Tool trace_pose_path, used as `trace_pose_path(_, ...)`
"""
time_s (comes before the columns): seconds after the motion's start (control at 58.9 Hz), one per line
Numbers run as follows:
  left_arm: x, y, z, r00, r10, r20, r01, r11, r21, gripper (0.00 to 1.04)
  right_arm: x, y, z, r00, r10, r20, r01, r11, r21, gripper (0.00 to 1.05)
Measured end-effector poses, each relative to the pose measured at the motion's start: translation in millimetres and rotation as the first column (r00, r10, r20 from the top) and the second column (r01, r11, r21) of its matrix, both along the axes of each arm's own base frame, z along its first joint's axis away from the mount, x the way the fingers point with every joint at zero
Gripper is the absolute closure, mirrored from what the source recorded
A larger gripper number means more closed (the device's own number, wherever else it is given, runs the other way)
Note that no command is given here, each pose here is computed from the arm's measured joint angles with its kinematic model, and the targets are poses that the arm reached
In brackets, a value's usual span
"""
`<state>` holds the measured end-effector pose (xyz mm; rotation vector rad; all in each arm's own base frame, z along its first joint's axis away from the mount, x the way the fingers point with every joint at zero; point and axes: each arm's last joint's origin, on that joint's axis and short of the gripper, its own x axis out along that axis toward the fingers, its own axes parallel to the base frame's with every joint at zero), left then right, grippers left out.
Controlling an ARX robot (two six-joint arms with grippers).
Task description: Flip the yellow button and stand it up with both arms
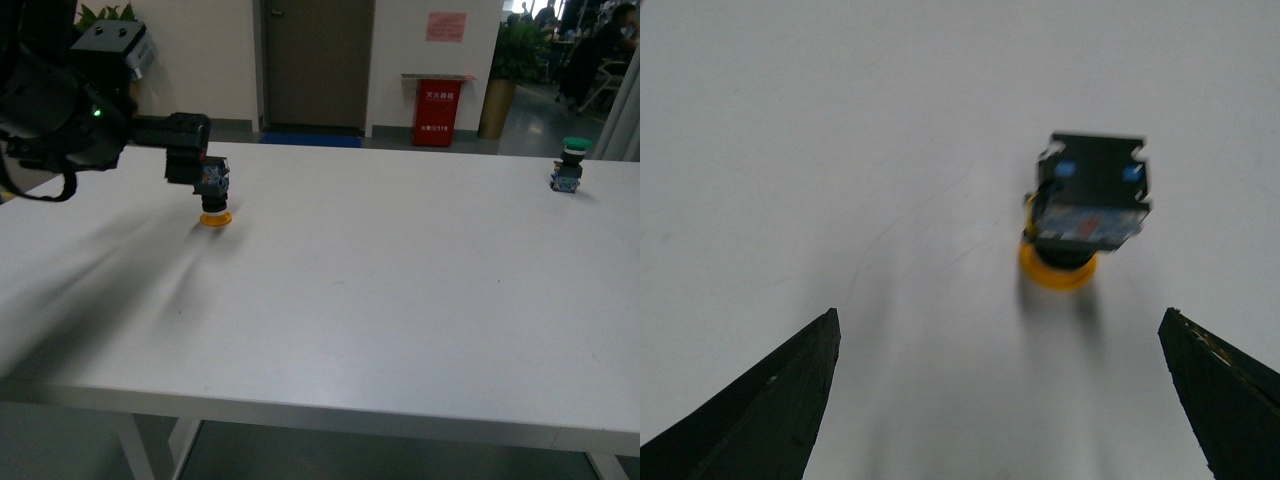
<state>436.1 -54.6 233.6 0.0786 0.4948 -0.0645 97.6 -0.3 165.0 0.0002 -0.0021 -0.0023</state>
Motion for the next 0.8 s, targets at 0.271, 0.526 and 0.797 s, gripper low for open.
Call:
trace_pose_path(0.271, 23, -13, 14, 0.999, -0.031, 0.014, 0.032, 0.999, -0.041, 0.06, 0, 0, 0, 1.0, 0.0, 0.0, 0.0, 1.0, 0.0, 0.07)
trace_pose_path(0.526, 43, -19, -2, 0.998, -0.045, -0.034, 0.043, 0.998, -0.053, 0.06, 0, 0, 0, 1.0, 0.0, 0.0, 0.0, 1.0, 0.0, 0.07)
trace_pose_path(0.797, 52, -26, -6, 0.998, -0.055, -0.039, 0.053, 0.997, -0.05, 0.06, 0, 0, 0, 1.0, 0.0, 0.0, 0.0, 1.0, 0.0, 0.07)
